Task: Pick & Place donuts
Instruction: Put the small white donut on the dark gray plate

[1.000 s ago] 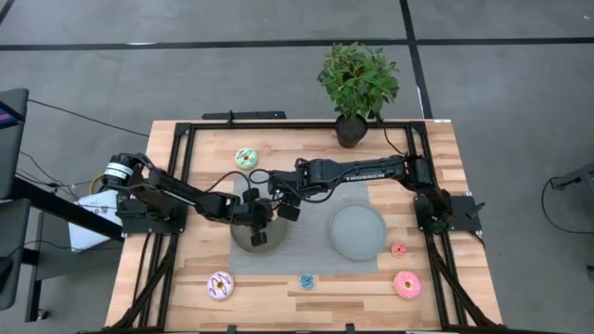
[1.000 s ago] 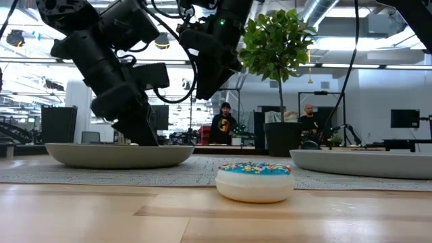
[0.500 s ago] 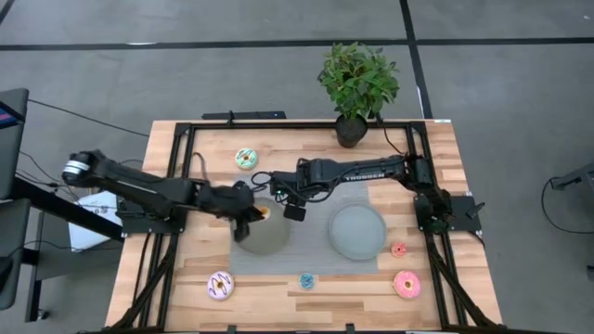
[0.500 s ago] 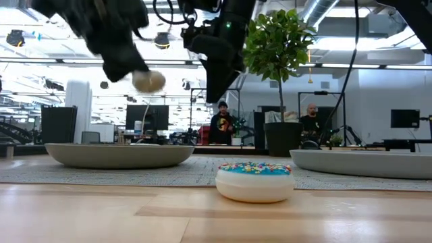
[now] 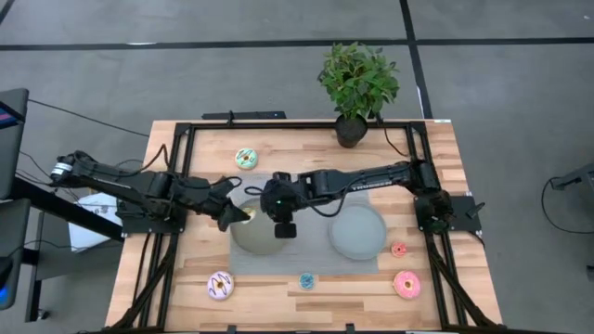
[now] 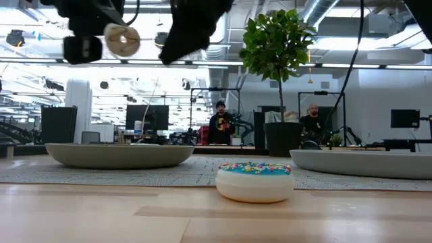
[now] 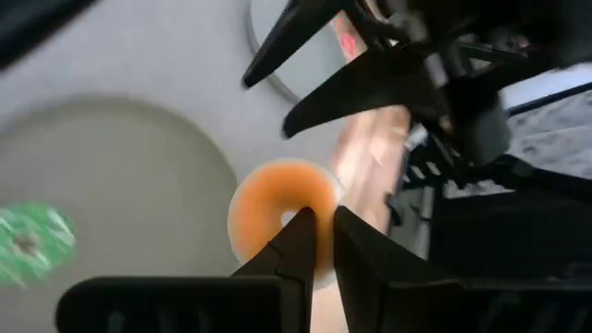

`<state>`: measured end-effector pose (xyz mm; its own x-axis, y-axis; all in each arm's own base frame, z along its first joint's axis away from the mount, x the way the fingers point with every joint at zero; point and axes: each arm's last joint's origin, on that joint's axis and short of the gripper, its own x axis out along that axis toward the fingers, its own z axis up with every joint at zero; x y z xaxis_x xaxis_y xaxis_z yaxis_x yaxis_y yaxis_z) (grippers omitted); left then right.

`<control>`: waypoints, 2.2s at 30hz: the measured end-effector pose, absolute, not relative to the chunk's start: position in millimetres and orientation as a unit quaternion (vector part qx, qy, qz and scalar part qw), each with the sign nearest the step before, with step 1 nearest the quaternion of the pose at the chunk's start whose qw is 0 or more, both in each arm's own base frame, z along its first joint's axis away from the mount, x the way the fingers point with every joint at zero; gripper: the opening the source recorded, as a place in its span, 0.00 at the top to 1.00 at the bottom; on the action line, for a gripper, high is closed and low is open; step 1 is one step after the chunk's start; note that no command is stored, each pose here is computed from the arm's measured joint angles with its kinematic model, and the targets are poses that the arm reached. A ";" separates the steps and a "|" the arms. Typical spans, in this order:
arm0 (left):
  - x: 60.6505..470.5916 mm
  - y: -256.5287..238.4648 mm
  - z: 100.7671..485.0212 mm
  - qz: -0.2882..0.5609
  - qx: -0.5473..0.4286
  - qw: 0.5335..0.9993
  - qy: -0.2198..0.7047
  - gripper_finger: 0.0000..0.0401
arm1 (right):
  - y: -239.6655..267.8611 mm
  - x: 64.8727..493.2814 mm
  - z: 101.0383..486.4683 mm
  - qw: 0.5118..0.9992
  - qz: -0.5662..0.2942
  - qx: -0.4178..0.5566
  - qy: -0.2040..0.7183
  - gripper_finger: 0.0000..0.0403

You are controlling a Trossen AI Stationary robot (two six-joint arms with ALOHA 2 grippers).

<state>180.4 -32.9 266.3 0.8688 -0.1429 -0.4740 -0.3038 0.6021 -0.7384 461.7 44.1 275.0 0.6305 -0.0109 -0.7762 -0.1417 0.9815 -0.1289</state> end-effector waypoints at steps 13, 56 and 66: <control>164.8 -31.3 288.9 0.013 -0.527 0.831 0.179 0.93 | 51.6 458.1 311.3 0.930 0.142 -0.050 0.334 0.64; 191.5 -38.5 276.8 0.009 -0.526 0.827 0.199 0.93 | 51.2 458.6 310.2 0.932 0.117 -0.049 0.338 0.74; 192.6 -37.9 275.5 0.018 -0.507 0.839 0.197 0.93 | 51.0 455.7 306.9 0.925 0.108 -0.024 0.363 0.87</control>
<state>192.6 -37.9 275.5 0.9221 -0.1691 -0.3481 -0.2295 0.4852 -0.8438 455.7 51.0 306.9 0.7134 0.1815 -0.6768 -0.2167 0.9757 0.0332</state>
